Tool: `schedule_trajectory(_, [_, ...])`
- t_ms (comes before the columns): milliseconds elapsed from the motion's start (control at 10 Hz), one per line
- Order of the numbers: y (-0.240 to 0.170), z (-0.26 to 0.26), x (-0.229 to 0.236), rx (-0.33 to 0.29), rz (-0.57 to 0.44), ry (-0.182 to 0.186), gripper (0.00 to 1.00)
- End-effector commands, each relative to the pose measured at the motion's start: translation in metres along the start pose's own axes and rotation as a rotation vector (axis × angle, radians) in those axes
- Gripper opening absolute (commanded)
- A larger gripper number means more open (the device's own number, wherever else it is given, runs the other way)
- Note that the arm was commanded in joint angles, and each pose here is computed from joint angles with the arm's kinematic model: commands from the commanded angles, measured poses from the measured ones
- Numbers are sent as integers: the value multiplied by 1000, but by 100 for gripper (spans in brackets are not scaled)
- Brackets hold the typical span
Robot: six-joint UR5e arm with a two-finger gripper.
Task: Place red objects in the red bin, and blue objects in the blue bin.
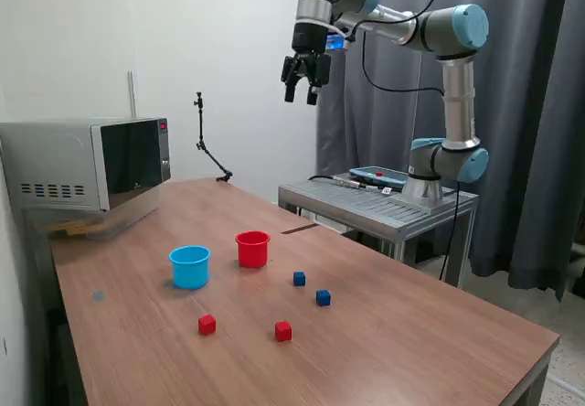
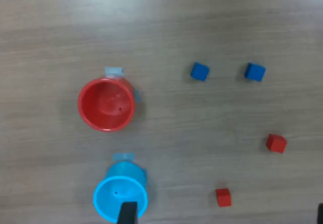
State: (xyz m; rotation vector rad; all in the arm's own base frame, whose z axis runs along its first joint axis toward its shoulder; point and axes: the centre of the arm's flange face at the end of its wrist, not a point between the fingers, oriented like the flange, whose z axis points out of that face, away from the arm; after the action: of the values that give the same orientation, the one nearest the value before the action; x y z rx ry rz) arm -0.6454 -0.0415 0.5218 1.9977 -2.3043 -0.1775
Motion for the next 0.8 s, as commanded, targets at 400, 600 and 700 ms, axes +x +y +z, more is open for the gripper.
schedule_trajectory(400, [22,43,21,0,-2,4,100])
schedule_trajectory(600, [26,57,32,0,2,8,100])
schedule_trajectory(700, [26,61,45,-12,25,12,100])
